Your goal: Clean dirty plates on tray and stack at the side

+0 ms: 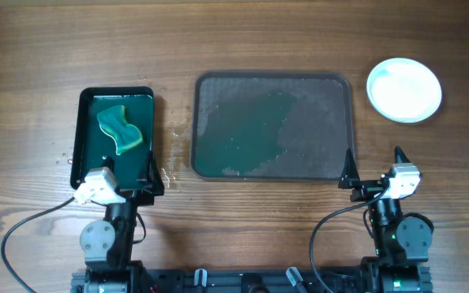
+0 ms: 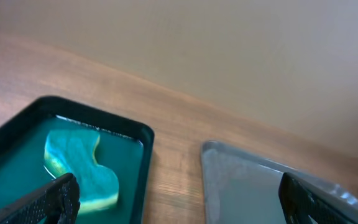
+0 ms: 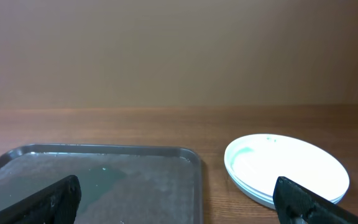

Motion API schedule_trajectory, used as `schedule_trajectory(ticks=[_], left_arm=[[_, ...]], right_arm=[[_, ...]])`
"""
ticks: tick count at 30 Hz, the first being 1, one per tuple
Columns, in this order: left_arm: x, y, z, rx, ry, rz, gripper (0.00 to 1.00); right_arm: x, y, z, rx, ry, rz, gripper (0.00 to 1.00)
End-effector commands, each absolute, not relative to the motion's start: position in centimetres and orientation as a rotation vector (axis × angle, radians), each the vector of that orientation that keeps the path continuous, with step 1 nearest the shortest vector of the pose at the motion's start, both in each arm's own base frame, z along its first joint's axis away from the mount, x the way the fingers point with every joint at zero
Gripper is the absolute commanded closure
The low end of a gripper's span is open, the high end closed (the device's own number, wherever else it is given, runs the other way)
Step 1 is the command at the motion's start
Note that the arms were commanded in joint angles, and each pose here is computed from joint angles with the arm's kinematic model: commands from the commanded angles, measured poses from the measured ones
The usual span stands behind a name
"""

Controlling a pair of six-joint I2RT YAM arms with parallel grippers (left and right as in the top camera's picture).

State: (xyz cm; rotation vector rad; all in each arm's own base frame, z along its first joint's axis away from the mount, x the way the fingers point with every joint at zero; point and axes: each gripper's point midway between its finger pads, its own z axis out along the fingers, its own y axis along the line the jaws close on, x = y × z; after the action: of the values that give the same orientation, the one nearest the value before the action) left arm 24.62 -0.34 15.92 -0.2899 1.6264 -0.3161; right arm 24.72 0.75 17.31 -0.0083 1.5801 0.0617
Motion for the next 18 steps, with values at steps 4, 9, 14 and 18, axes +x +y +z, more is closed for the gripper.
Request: schedule_trajectory(ticks=[4, 9, 14, 18], left_arm=[[24.57, -0.98, 15.75, -0.097, 1.643, -0.187, 0.0], [24.59, -0.64, 15.71, -0.066, 1.644, -0.128, 0.0], [24.59, -0.39, 15.65, -0.059, 1.646, -0.099, 0.0], [24.6, -0.34, 15.62, -0.065, 1.647, -0.1, 0.0]], right_arm=[[24.68, 0.62, 17.55, 0.008, 1.569, 0.063, 0.0], [24.68, 0.62, 17.55, 0.008, 1.569, 0.063, 0.0], [24.68, 0.62, 17.56, 0.008, 1.568, 0.063, 0.0], [24.68, 0.62, 17.55, 0.008, 1.569, 0.063, 0.0]])
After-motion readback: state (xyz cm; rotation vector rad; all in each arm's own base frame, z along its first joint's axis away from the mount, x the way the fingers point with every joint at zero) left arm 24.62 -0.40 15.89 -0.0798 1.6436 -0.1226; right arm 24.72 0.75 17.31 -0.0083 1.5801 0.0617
